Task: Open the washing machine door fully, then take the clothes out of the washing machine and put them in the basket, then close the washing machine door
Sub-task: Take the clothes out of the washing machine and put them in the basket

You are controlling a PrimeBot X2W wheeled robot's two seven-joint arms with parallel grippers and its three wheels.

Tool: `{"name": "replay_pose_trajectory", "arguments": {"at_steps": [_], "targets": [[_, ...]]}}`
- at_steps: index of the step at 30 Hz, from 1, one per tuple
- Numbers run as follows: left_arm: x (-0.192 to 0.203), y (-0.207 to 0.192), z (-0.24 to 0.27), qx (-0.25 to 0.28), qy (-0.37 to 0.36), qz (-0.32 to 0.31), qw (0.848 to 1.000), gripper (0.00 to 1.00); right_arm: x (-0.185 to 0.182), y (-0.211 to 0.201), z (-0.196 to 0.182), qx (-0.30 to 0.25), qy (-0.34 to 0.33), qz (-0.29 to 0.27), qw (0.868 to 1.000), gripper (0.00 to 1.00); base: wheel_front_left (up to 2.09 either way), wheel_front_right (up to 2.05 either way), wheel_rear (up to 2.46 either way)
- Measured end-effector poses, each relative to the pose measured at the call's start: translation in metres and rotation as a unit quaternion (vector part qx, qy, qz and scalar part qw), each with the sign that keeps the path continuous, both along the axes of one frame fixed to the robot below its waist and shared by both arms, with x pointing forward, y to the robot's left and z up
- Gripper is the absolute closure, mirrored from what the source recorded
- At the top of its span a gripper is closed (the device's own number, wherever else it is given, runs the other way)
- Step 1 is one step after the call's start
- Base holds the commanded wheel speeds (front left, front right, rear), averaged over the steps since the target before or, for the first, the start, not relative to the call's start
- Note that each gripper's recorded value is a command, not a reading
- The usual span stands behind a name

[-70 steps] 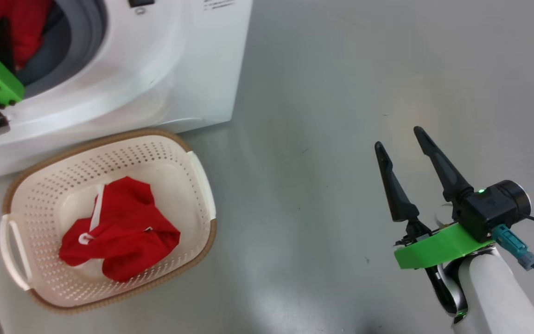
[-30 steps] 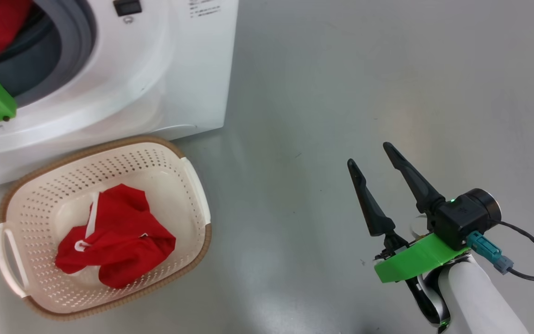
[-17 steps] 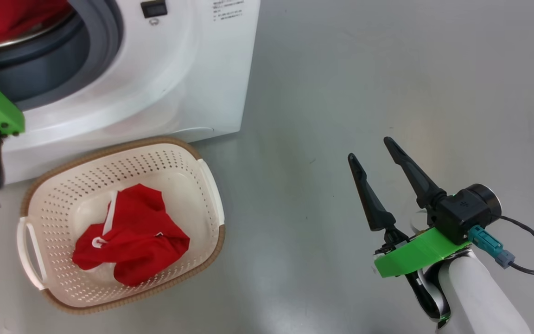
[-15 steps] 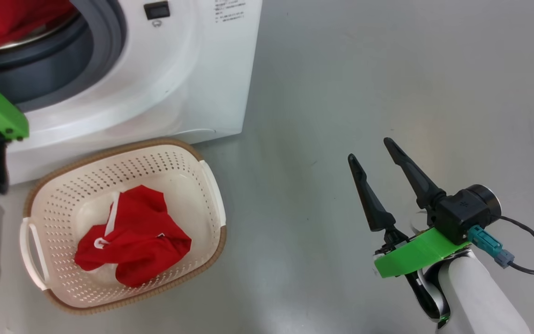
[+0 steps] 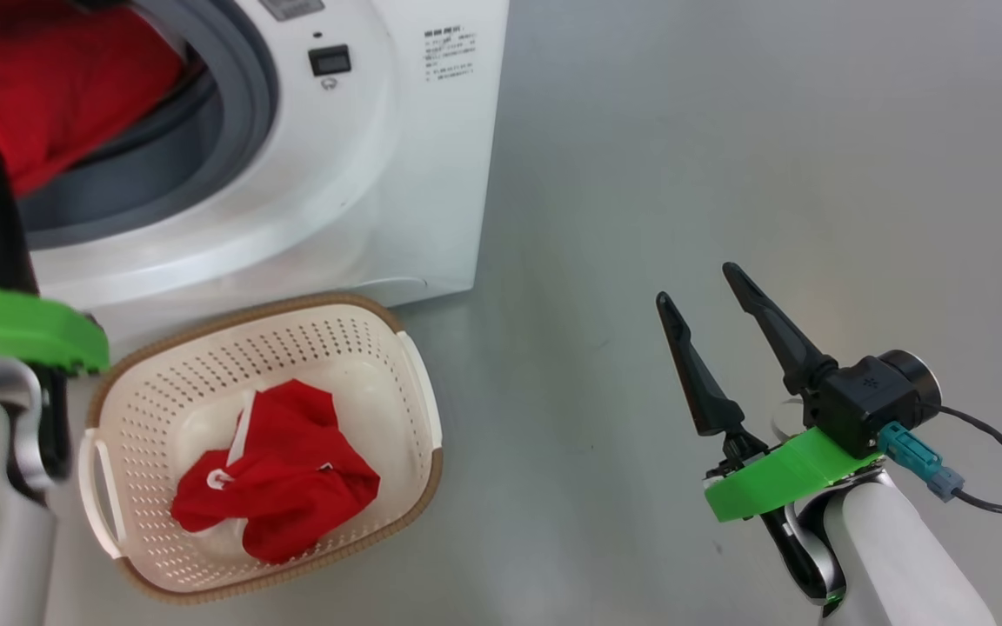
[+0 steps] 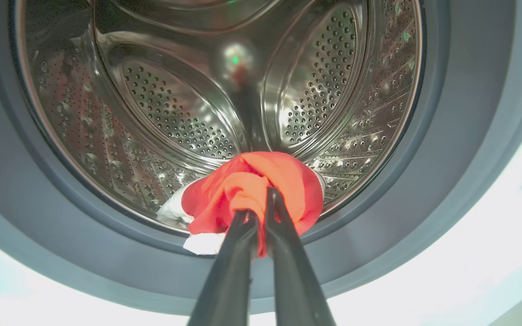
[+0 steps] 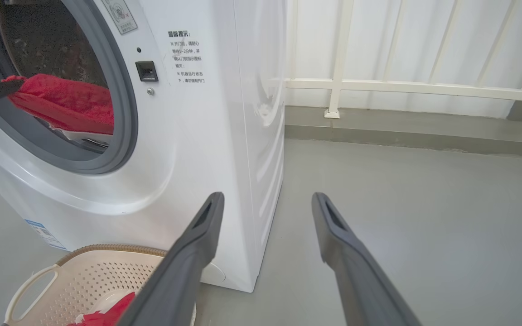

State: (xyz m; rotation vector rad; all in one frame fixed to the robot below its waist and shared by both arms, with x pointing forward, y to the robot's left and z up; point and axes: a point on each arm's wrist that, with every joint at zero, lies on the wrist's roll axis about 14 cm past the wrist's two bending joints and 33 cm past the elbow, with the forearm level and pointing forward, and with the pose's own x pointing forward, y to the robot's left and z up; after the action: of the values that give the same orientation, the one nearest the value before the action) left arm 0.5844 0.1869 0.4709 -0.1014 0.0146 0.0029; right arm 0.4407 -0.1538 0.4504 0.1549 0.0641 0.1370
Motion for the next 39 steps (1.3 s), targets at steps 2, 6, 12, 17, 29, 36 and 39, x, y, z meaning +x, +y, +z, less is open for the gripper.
{"name": "replay_pose_trajectory", "arguments": {"at_steps": [2, 6, 12, 17, 29, 36, 39], "targets": [[-0.010, 0.002, 0.004, 0.005, -0.007, 0.001, 1.000, 1.00, 0.000, 0.001, 0.005, 0.001, -0.006, 0.001, 1.000, 0.00, 0.00, 0.00, 0.00], [-0.028, 0.000, 0.015, 0.002, -0.023, 0.001, 1.000, 1.00, -0.002, 0.001, 0.014, 0.003, -0.016, 0.001, 1.000, 0.00, 0.00, 0.00, 0.00], [-0.056, 0.000, 0.035, 0.004, -0.046, 0.005, 0.999, 1.00, -0.007, 0.003, 0.024, 0.006, -0.029, 0.001, 1.000, 0.00, 0.00, 0.00, 0.00], [-0.097, 0.000, 0.053, 0.007, -0.056, 0.008, 0.998, 1.00, -0.018, 0.009, 0.036, 0.011, -0.041, 0.008, 0.999, 0.00, 0.00, 0.00, 0.00], [-0.148, 0.001, 0.097, 0.001, -0.098, 0.019, 0.995, 1.00, -0.030, 0.016, 0.048, 0.015, -0.056, 0.017, 0.998, 0.00, 0.00, 0.00, 0.00], [-0.158, -0.005, 0.109, -0.006, -0.112, 0.013, 0.994, 1.00, -0.031, 0.017, 0.050, 0.015, -0.059, 0.018, 0.998, 0.00, 0.00, 0.00, 0.00], [-0.160, -0.006, 0.105, -0.007, -0.106, 0.013, 0.994, 1.00, -0.030, 0.017, 0.049, 0.015, -0.057, 0.018, 0.998, 0.00, 0.00, 0.00, 0.00]]}}
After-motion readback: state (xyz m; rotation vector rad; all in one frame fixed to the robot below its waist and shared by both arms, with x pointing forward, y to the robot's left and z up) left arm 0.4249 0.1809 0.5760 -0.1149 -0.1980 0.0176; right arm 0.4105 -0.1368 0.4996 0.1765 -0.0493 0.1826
